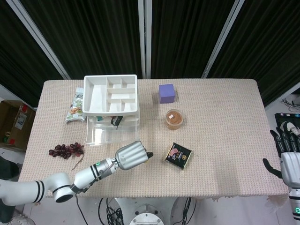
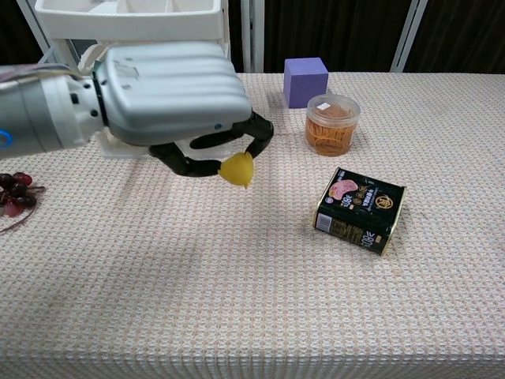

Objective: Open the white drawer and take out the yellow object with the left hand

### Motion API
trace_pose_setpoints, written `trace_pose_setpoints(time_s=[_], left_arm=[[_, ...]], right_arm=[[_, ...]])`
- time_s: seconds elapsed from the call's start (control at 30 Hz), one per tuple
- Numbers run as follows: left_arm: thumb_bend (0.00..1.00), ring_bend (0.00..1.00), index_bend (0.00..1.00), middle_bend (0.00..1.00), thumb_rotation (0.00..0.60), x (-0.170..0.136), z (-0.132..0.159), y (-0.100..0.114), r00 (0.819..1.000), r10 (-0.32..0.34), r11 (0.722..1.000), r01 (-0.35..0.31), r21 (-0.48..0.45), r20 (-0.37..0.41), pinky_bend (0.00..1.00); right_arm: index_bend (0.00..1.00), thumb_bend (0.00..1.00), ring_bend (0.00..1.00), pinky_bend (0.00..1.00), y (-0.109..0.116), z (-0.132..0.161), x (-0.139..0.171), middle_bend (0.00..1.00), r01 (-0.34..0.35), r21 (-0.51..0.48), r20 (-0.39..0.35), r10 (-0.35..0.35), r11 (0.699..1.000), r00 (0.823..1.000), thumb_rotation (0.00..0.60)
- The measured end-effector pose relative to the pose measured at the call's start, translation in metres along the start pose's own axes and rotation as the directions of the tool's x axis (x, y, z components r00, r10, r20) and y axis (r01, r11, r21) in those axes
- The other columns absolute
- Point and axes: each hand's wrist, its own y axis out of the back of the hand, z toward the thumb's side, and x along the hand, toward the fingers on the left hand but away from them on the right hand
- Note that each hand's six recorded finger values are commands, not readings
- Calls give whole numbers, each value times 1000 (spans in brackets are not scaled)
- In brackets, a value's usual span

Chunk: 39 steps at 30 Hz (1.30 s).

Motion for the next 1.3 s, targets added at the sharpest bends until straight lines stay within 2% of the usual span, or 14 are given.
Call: trace_pose_setpoints(time_s=[0.27, 0.43, 0.57, 0.67, 0.77, 0.83, 0.87, 0.97, 1.07, 1.1, 1.17, 1.2, 1.27, 1.3], left_arm=[[371, 873, 354, 731, 600, 18, 8, -28, 996, -81, 993, 85, 78, -46, 1000], [209, 846, 221, 695, 600, 22, 11, -32, 993, -96, 992, 101, 72, -74, 1000], [166, 816, 212, 648, 600, 17, 11, -15, 995, -43, 998, 47, 36, -94, 1000], [147, 800, 213, 634, 600, 7, 5, 2, 992, 11, 999, -15, -29, -127, 1000], [110, 776, 223, 622, 600, -10, -10, 19, 980, 58, 987, -86, -136, -193, 994], [79, 748, 241, 609, 600, -28, -30, 29, 960, 85, 966, -145, -213, -266, 963], [67, 724, 252, 600, 600, -39, -41, 33, 947, 95, 955, -173, -240, -307, 924], [46, 631, 264, 563, 600, -83, -84, 41, 879, 106, 920, -264, -289, -465, 774], [16, 521, 263, 500, 600, -140, -124, 36, 777, 66, 911, -303, -280, -626, 578], [8, 480, 259, 471, 600, -163, -137, 31, 731, 40, 909, -310, -280, -681, 506], [0, 365, 245, 382, 557, -196, -150, 21, 662, -10, 907, -310, -286, -749, 344], [0, 320, 237, 341, 513, -218, -156, 12, 617, -49, 907, -301, -293, -785, 295], [0, 289, 230, 304, 439, -251, -162, -2, 549, -111, 910, -278, -306, -829, 263], [0, 286, 229, 300, 425, -271, -163, -11, 506, -148, 913, -260, -314, -850, 256]], right_arm=[[0, 200, 0, 0, -3, -6, 1, 4, -5, -5, 9, 5, 1000, 1000, 600], [0, 201, 0, 0, -4, -6, 0, 4, -8, -4, 6, 8, 1000, 1000, 600], [0, 203, 0, 0, -3, -6, 1, 4, -4, -5, 4, 4, 1000, 1000, 600], [0, 202, 0, 0, -2, -8, 1, 4, -2, -8, 7, 2, 1000, 1000, 600], [0, 202, 0, 0, -2, -9, 2, 4, -2, -9, 10, 3, 1000, 1000, 600], [0, 202, 0, 0, -2, -10, 2, 4, -4, -10, 9, 4, 1000, 1000, 600], [0, 203, 0, 0, -2, -10, 2, 4, -4, -11, 8, 5, 1000, 1000, 600], [0, 203, 0, 0, -2, -10, 2, 4, -7, -15, 2, 7, 1000, 1000, 600], [0, 205, 0, 0, -3, -10, 2, 2, -16, -25, -6, 16, 1000, 1000, 600], [0, 209, 0, 0, -3, -9, 2, 0, -21, -28, -9, 20, 999, 1000, 600], [0, 219, 0, 0, -4, -9, 1, 0, -32, -35, -18, 32, 999, 999, 600], [0, 225, 0, 0, -4, -9, 1, 0, -37, -39, -22, 36, 999, 999, 600], [0, 232, 0, 0, -5, -8, 0, 0, -47, -50, -34, 46, 998, 998, 600], [0, 235, 0, 0, -5, -8, -1, 0, -51, -56, -40, 49, 997, 998, 600]])
